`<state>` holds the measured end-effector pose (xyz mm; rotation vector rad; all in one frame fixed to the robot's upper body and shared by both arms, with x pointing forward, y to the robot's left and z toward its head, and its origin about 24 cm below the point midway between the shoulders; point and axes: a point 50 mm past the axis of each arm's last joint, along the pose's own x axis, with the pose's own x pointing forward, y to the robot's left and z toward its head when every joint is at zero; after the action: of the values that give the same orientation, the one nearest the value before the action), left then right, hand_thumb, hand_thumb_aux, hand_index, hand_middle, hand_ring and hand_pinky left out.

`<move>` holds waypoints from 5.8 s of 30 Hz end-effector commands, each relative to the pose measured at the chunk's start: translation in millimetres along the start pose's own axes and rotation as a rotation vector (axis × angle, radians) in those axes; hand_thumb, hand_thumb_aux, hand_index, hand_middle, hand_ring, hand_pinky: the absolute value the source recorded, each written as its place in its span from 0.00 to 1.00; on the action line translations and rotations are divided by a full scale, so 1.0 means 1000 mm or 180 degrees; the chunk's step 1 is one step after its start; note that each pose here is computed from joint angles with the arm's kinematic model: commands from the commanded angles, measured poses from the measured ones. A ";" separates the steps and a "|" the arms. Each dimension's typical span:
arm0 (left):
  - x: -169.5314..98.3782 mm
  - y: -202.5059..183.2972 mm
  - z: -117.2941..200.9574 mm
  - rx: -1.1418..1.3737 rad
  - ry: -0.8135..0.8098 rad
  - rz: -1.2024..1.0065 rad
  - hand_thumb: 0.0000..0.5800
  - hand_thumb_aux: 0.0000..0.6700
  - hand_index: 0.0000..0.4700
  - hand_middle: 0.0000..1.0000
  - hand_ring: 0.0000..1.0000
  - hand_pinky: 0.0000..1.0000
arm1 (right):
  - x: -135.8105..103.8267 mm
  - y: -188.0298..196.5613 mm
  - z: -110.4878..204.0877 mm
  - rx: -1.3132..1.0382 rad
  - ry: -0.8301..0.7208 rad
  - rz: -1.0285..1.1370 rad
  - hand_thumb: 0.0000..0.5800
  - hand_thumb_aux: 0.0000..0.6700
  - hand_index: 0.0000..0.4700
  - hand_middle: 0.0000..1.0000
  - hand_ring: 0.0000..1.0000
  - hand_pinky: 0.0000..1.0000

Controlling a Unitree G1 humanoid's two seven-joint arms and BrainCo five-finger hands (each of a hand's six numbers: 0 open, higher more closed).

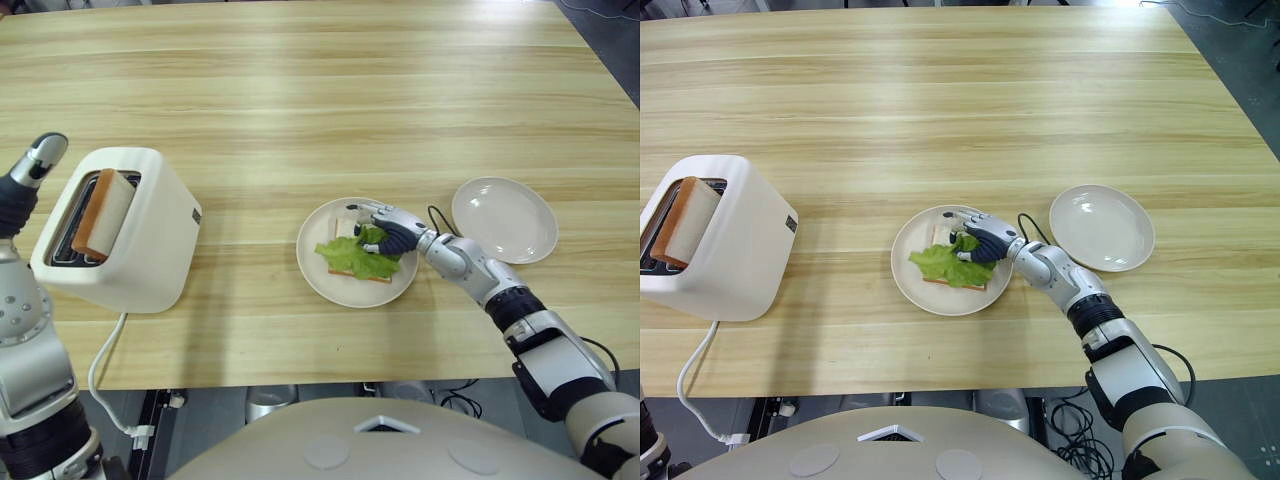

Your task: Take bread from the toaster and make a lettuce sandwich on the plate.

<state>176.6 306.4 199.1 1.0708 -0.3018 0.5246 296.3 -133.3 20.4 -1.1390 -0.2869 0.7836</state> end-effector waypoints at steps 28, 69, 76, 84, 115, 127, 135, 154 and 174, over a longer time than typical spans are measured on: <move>-0.041 -0.042 -0.054 0.0890 0.0868 -0.1601 0.00 0.00 0.00 0.00 0.00 0.00 | -0.011 -0.069 -0.007 -0.0042 0.0035 -0.0995 0.00 0.00 0.00 0.00 0.00 0.00; 0.044 -0.031 0.087 -0.0632 -0.1288 -0.0595 1.00 1.00 0.98 1.00 1.00 1.00 | -0.038 -0.084 -0.006 0.0275 -0.0221 -0.2079 0.00 0.00 0.00 0.00 0.00 0.00; 0.050 -0.108 0.123 -0.1317 -0.1810 -0.2193 1.00 1.00 0.98 1.00 1.00 1.00 | -0.084 -0.095 -0.001 0.0329 -0.0740 -0.2571 0.00 0.00 0.00 0.00 0.00 0.00; 0.044 -0.197 0.140 -0.1665 -0.1810 -0.3945 1.00 1.00 0.98 1.00 1.00 1.00 | -0.108 -0.082 0.008 0.0047 -0.0892 -0.2319 0.00 0.00 0.00 0.00 0.00 0.00; 0.003 -0.300 0.157 -0.1955 -0.1070 -0.5463 1.00 1.00 0.98 1.00 1.00 1.00 | -0.084 -0.015 0.020 0.0034 -0.1014 -0.0815 0.00 0.00 0.00 0.00 0.00 0.00; -0.001 -0.307 0.175 -0.1601 -0.1247 -0.5278 0.91 0.71 0.69 1.00 1.00 1.00 | -0.082 0.022 0.023 -0.0030 -0.0949 0.0185 0.00 0.00 0.00 0.00 0.00 0.00; -0.005 -0.309 0.183 -0.1434 -0.1349 -0.5297 0.91 0.69 0.68 1.00 1.00 1.00 | -0.083 0.048 0.007 0.0116 -0.0544 0.0818 0.00 0.00 0.00 0.00 0.00 0.00; 0.098 -0.245 0.211 -0.0280 -0.2082 -0.1693 0.00 0.00 0.00 0.00 0.00 0.00 | -0.076 0.053 -0.001 0.0328 -0.0322 0.0919 0.00 0.00 0.00 0.00 0.00 0.00; 0.049 -0.150 0.132 -0.1310 -0.1880 -0.0590 0.00 0.00 0.00 0.00 0.00 0.00 | -0.087 -0.090 0.028 0.1252 -0.1478 -0.2193 0.95 0.78 0.76 1.00 1.00 1.00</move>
<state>312.2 142.3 162.0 0.8781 -0.7735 -0.0206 256.4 -183.8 109.4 -0.5749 -0.7723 0.5128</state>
